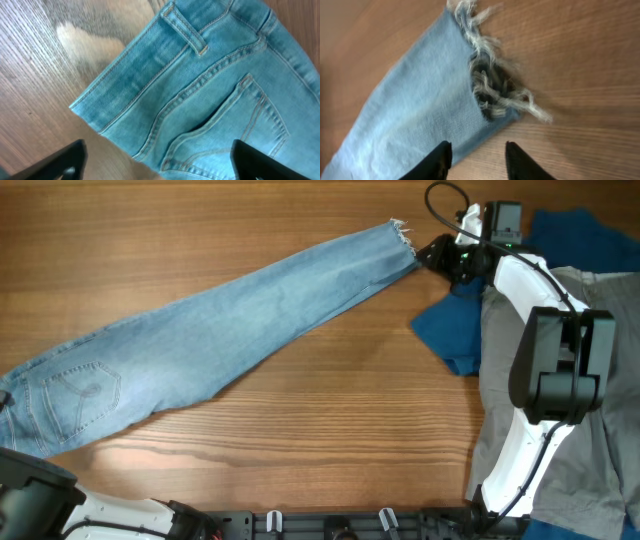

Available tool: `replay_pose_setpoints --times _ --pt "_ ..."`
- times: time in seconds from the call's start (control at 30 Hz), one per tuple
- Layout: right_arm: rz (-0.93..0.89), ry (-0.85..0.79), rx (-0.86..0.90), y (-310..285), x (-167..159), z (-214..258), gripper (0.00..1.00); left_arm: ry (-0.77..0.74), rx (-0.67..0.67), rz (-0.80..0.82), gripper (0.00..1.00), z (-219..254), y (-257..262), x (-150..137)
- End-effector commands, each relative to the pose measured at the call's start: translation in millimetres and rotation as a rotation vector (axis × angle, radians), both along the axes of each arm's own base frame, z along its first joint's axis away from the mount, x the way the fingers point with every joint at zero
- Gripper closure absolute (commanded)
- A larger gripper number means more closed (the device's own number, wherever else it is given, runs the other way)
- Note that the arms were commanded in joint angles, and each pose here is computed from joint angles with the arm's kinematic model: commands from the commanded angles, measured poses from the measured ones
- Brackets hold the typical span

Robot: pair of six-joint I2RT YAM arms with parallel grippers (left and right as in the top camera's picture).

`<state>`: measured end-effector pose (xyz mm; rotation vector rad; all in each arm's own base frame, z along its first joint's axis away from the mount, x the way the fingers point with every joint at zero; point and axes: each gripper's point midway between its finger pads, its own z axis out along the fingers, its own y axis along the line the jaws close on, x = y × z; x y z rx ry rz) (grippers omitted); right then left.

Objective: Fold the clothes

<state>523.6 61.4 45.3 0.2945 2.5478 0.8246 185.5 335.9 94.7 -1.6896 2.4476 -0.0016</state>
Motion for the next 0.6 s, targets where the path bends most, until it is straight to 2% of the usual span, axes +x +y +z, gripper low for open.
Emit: replay_pose_setpoints --times 0.0,0.07,0.1,0.13,0.2,0.23,0.3,0.33,0.37,0.4,0.43,0.57 --pt "0.193 0.002 0.022 40 -27 12 0.44 -0.065 -0.079 -0.035 0.64 1 -16 11" --pt "0.312 0.044 -0.004 65 -51 4 0.40 -0.105 -0.134 -0.048 0.87 -3 -29 19" --pt "0.350 0.064 -0.034 74 -60 -1 0.32 -0.097 -0.151 -0.057 0.94 -8 -36 20" --pt "0.362 0.088 -0.132 82 -66 -12 0.24 -0.084 -0.173 -0.073 0.96 -21 -45 22" --pt "0.188 0.112 -0.331 64 -50 -25 0.07 -0.071 -0.194 -0.101 0.96 -45 -61 25" --pt "0.106 0.093 -0.372 55 -39 -24 0.03 -0.068 -0.200 -0.112 0.93 -54 -67 26" --pt "0.025 0.017 -0.332 49 -15 -13 0.01 -0.060 -0.210 -0.142 0.79 -77 -83 28" --pt "-0.029 0.009 -0.285 44 -6 -8 0.01 -0.058 -0.211 -0.156 0.66 -85 -90 29" --pt "-0.075 0.018 -0.245 38 -3 -6 0.01 -0.055 -0.214 -0.170 0.46 -94 -97 30" --pt "-0.118 0.037 -0.213 31 -1 -6 0.02 -0.053 -0.216 -0.181 0.36 -98 -102 30" --pt "-0.134 0.042 -0.203 26 0 -5 0.02 -0.052 -0.216 -0.188 0.33 -101 -105 31" --pt "-0.143 -0.012 -0.172 20 15 -5 0.01 -0.058 -0.207 -0.190 0.34 -102 -103 33"
